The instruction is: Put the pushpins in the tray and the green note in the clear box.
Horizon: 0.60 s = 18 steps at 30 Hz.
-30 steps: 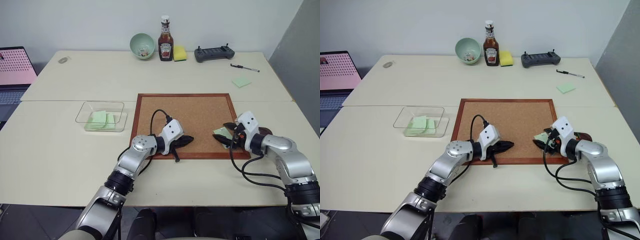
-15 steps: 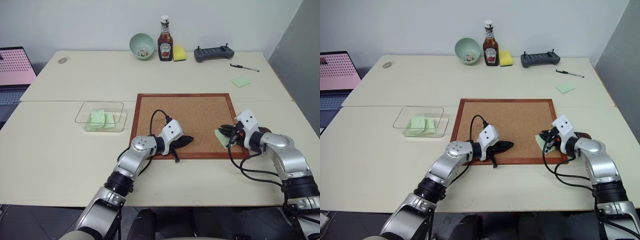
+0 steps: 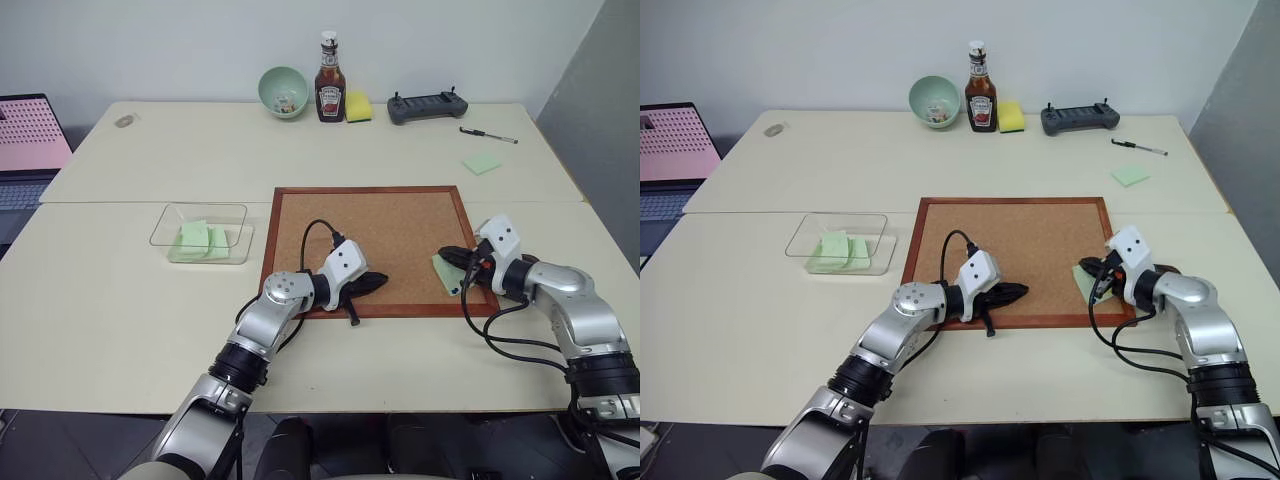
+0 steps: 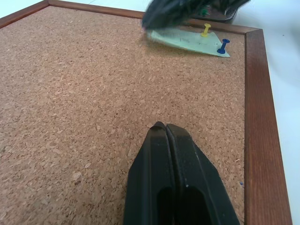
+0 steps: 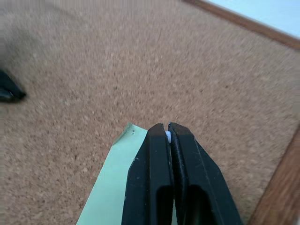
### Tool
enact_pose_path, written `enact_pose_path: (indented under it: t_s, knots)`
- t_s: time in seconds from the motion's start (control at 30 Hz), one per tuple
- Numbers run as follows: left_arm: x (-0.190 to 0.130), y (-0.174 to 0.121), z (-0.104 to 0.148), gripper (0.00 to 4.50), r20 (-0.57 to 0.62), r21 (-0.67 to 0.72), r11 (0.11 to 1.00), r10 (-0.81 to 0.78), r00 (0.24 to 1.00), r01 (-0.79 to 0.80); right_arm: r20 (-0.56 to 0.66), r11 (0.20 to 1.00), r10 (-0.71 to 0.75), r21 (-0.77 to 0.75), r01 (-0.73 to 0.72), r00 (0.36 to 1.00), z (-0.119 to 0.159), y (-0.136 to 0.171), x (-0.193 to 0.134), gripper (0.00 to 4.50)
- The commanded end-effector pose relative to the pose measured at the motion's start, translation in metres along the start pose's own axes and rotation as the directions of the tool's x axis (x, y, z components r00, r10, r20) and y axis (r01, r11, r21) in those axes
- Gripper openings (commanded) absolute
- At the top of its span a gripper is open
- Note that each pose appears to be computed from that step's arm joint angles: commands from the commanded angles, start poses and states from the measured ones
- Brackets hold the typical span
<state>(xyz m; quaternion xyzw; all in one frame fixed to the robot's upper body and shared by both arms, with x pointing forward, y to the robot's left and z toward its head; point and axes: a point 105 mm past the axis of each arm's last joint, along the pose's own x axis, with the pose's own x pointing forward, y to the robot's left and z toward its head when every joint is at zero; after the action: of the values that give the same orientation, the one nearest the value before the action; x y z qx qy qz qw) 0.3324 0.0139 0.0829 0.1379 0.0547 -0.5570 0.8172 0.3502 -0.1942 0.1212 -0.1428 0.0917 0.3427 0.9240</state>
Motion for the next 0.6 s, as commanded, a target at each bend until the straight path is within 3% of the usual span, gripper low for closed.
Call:
enact_pose_path:
  t_s: [0.03, 0.37, 0.6]
  knots:
    - [0.001, -0.009, -0.009, 0.00, -0.027, -0.013, 0.999, -0.032, 0.999, 0.031, 0.082, 1.000, -0.012, -0.026, 0.014, 0.997, 0.023, -0.003, -0.009, 0.01]
    - [0.003, -0.012, -0.010, 0.00, -0.033, -0.012, 0.999, -0.044, 0.998, 0.043, 0.154, 0.995, -0.103, 0.009, 0.103, 0.983, 0.042, -0.017, -0.034, 0.01]
    - [0.003, -0.010, -0.010, 0.00, -0.033, -0.009, 0.999, -0.046, 0.998, 0.045, -0.029, 0.979, -0.123, -0.165, 0.116, 0.992, 0.017, -0.028, -0.083, 0.01]
